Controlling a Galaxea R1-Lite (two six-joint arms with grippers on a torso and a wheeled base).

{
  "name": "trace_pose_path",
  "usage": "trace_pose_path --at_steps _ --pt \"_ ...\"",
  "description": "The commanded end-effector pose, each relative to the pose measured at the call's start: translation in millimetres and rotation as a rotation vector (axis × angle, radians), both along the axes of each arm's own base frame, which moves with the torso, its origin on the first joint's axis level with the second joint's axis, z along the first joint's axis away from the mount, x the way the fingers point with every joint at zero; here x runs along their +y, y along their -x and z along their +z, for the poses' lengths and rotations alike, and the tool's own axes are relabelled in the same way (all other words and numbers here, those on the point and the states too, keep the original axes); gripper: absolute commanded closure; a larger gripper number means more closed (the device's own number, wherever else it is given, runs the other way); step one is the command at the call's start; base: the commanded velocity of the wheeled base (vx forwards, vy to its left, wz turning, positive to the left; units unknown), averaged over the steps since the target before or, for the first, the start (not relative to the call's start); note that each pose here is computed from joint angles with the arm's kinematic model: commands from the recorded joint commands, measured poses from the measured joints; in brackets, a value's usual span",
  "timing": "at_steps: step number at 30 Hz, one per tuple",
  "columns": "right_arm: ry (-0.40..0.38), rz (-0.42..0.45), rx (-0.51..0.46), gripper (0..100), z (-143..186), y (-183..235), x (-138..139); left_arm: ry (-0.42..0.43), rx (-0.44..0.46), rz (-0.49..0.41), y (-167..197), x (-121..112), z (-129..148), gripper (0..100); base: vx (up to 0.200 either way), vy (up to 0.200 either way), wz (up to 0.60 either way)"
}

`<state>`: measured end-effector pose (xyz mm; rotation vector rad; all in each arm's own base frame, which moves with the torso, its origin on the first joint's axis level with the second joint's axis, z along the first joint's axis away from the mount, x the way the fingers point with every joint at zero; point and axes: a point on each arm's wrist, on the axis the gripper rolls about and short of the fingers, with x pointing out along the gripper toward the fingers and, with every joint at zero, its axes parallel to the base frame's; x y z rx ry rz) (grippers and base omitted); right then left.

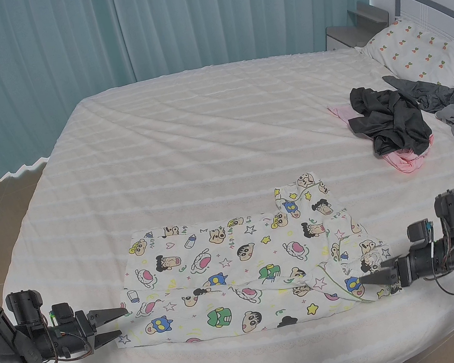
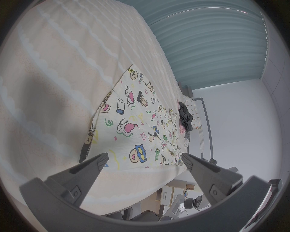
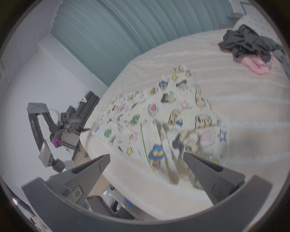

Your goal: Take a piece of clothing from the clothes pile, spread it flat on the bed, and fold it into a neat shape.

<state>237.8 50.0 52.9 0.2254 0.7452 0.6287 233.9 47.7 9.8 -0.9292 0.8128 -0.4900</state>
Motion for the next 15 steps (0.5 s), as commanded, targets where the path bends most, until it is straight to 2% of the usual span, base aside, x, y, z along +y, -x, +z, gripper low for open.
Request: trace_pose_path --at_steps 1,5,6,10,15 --pt "-0.048 0.007 -0.031 0 25 -28 20 0.001 0.003 0.000 0 0 -1 0 0.000 0.000 0.00" --pt "-0.006 0.018 0.037 0 7 -46 35 0.001 0.003 0.000 0 0 -1 0 0.000 0.000 0.00" --pt "0.017 0.018 0.059 0 -7 -57 43 0.001 0.003 0.000 -1 0 -1 0 0.000 0.000 0.00" --pt "0.030 0.022 0.089 0 -26 -74 51 0.001 0.003 0.000 -1 0 -1 0 0.000 0.000 0.00" --pt "0.032 0.035 0.087 0 -32 -83 58 0.002 0.006 -0.003 -2 0 -2 0 0.000 0.000 0.00"
